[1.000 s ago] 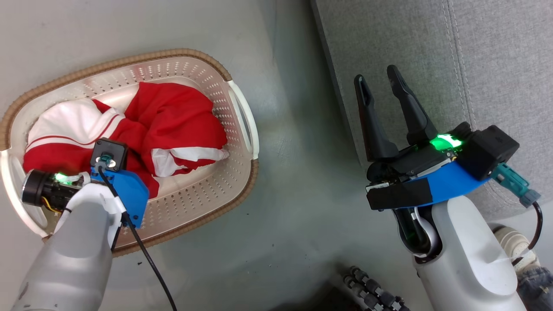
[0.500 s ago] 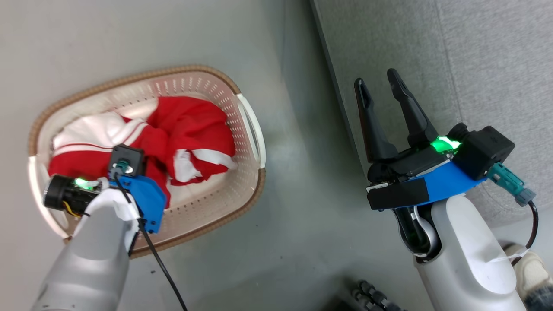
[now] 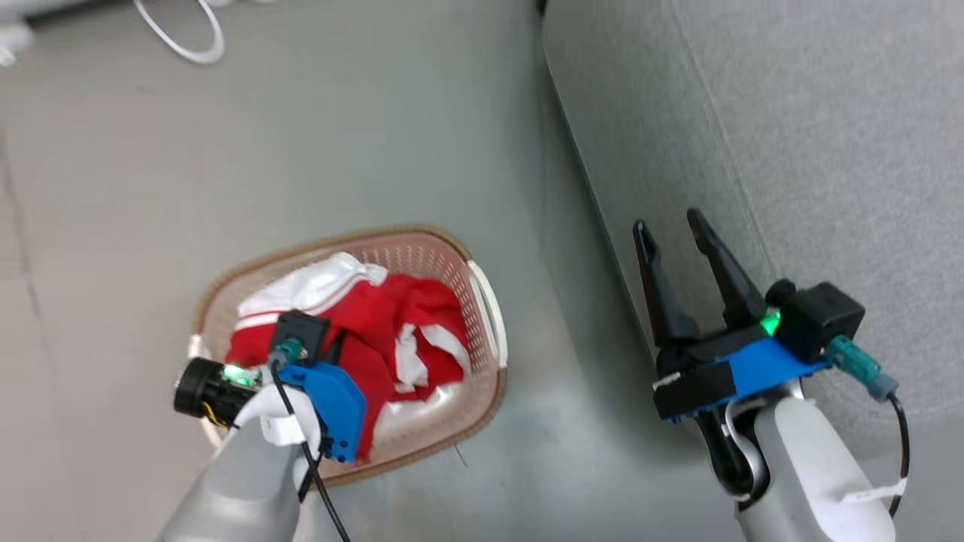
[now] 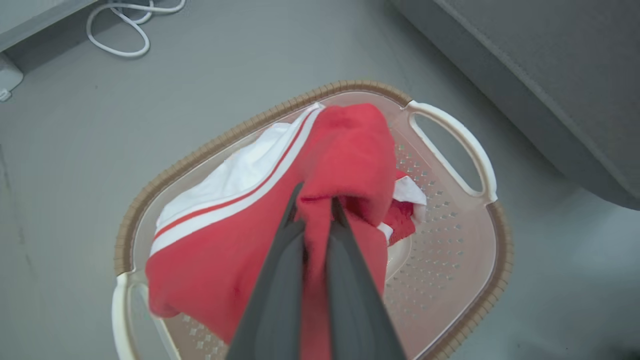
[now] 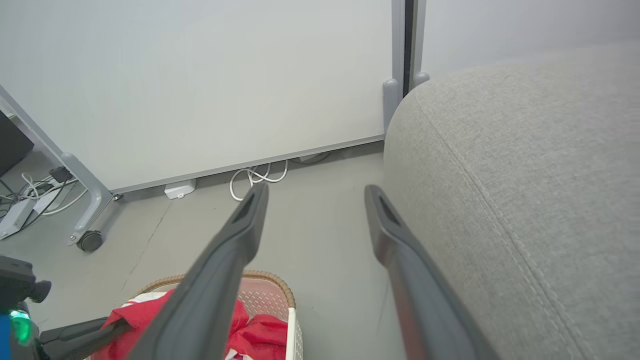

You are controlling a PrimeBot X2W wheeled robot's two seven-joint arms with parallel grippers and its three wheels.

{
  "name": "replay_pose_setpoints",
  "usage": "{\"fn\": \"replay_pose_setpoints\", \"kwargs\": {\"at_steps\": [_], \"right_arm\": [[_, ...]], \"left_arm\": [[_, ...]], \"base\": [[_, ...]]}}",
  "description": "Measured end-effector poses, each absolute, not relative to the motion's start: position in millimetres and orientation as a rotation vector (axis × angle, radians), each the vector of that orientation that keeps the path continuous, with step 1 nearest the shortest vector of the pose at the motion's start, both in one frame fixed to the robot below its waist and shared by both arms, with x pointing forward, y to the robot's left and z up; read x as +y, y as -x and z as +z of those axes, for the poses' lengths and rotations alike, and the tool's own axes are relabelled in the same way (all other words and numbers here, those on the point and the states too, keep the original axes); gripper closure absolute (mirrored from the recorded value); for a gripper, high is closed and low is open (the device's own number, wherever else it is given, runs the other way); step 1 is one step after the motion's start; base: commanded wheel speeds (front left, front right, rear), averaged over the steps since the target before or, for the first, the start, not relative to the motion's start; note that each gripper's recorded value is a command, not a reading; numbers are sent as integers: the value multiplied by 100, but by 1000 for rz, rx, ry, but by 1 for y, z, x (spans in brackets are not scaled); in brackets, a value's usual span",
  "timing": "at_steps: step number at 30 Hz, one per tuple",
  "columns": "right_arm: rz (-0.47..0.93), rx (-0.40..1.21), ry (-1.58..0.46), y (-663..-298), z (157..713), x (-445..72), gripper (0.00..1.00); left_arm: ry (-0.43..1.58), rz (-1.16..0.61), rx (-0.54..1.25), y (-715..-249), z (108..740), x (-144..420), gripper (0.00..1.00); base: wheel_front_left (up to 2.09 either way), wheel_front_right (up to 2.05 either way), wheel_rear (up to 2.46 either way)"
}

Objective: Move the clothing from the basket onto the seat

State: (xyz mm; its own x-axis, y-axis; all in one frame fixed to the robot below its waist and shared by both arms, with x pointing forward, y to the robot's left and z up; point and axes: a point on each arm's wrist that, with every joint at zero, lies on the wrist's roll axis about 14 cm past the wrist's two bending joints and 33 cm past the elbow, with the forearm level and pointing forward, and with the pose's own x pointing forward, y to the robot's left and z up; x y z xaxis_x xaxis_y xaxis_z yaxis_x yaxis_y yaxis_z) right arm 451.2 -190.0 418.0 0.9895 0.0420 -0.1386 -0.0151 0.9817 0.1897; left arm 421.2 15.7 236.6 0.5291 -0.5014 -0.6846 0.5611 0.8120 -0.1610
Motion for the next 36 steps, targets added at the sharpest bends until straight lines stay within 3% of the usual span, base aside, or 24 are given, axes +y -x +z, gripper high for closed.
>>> {"fn": "replay_pose_setpoints", "kwargs": {"at_steps": [12,26,36], "right_arm": [[77,70,-191,-410,463,-170,0],[178,33,-191,-379,495,-137,0],[200,24,-185,-368,503,-131,0]], "left_arm": [[-32,-577,498,-423,357,20,100],[96,-657,176,-418,493,-14,100],[141,-743,61,-414,554,-44,100]], "base": [[0,0,0],[0,0,0],[0,0,0]]}}
